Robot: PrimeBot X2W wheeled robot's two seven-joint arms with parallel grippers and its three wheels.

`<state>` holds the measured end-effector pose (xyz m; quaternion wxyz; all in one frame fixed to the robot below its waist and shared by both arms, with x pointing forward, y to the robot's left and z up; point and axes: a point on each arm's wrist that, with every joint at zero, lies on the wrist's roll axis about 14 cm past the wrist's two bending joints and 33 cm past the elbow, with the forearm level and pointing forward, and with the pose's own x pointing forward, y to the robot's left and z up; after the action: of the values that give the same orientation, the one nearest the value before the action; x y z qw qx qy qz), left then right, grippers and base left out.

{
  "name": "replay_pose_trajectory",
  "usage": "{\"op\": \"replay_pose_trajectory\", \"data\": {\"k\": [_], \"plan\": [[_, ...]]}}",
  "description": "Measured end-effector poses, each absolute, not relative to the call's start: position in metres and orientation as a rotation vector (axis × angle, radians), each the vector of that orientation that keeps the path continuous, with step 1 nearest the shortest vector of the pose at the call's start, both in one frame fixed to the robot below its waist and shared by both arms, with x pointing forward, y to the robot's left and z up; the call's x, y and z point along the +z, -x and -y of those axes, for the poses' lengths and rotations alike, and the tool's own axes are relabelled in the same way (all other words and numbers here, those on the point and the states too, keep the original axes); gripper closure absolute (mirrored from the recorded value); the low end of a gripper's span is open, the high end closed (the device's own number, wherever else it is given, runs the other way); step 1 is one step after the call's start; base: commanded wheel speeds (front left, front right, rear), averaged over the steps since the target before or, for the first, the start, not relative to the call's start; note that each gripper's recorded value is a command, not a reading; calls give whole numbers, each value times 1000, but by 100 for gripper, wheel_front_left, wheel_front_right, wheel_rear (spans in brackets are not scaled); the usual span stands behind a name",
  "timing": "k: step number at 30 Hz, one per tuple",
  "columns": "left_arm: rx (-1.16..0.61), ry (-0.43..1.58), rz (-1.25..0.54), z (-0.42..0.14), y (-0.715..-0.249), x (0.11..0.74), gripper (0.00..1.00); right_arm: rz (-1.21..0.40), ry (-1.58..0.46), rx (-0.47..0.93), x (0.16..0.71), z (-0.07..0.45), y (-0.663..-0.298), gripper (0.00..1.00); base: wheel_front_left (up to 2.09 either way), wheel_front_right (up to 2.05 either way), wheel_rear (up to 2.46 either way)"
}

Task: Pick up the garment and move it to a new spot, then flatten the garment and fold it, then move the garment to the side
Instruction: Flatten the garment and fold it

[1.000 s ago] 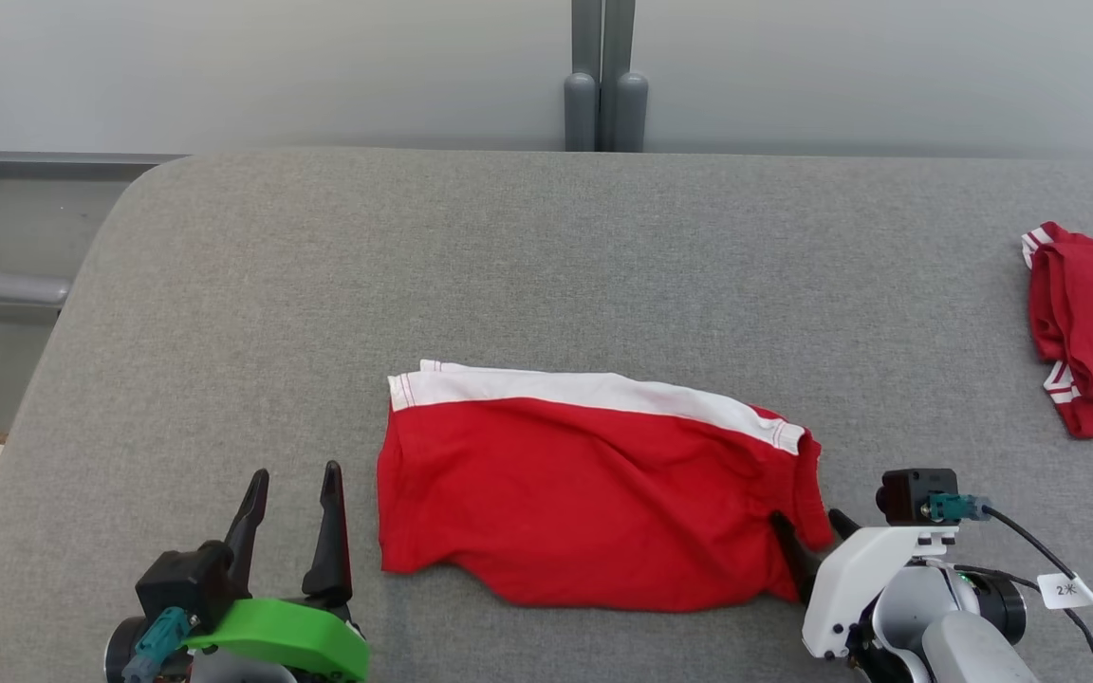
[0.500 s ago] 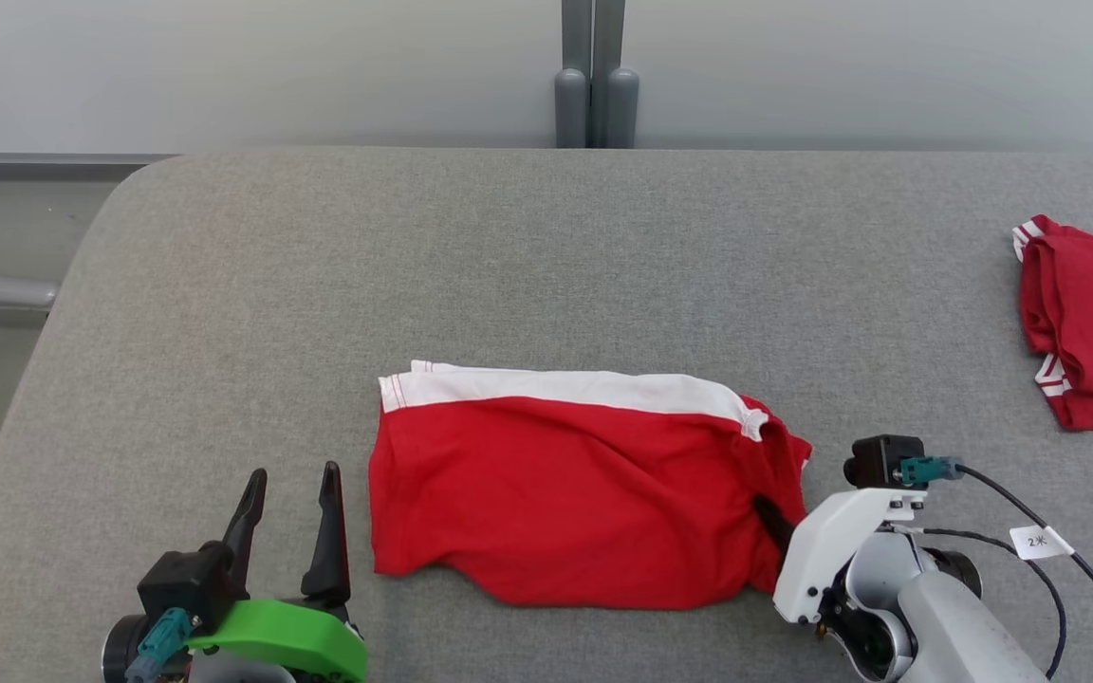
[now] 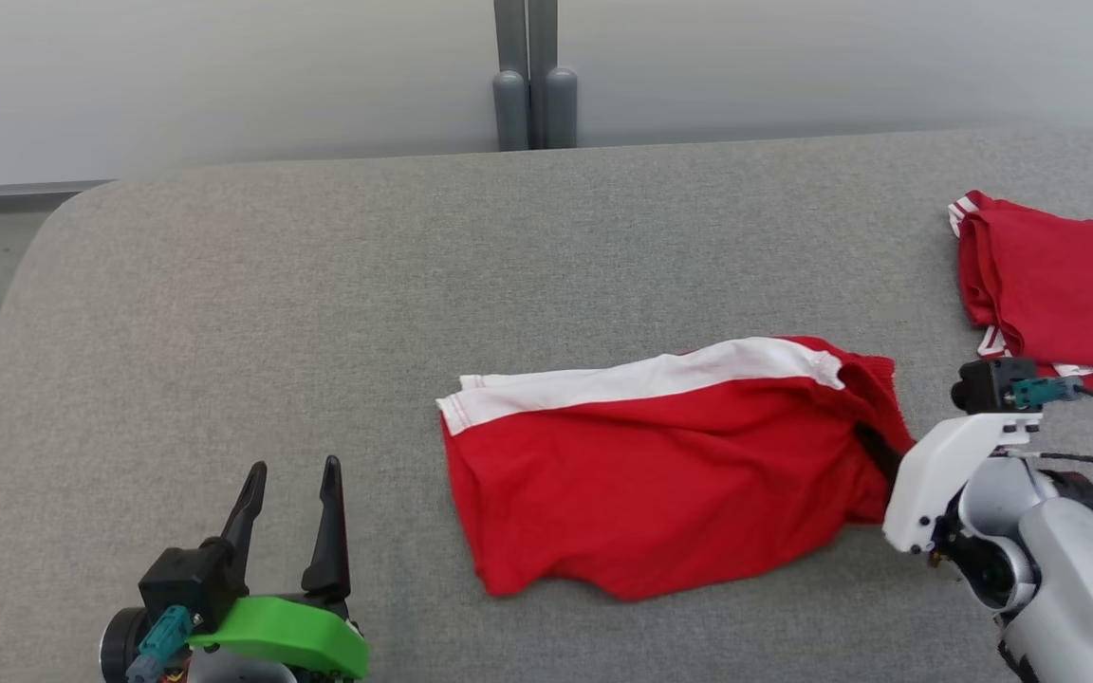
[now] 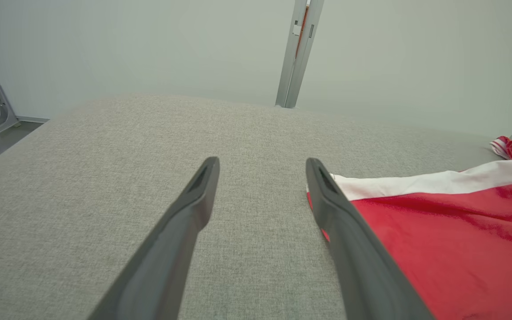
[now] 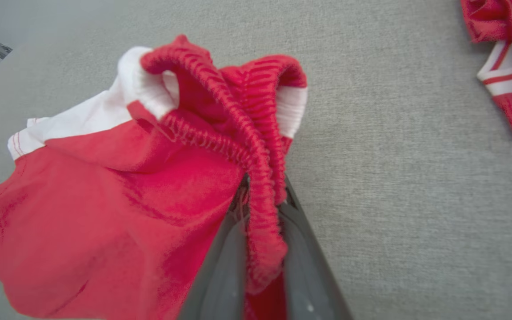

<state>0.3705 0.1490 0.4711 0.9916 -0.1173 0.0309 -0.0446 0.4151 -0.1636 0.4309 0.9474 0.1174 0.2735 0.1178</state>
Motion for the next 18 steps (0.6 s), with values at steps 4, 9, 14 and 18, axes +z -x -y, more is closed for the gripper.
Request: {"op": "replay_pose_trajectory", "data": {"k": [4,9,14,18], "plan": [[-121,235,-68,-139,-375,470,0,-550,-207,183,438,197,-415,100,0,0,0],[-142,237,-81,-131,-379,465,0,-551,-217,192,442,196,-414,100,0,0,0],[-156,237,-86,-127,-382,464,0,-533,-279,271,450,164,-413,100,0,0,0],[-152,238,-76,-129,-382,467,0,-510,-322,373,463,126,-411,100,0,0,0]]}}
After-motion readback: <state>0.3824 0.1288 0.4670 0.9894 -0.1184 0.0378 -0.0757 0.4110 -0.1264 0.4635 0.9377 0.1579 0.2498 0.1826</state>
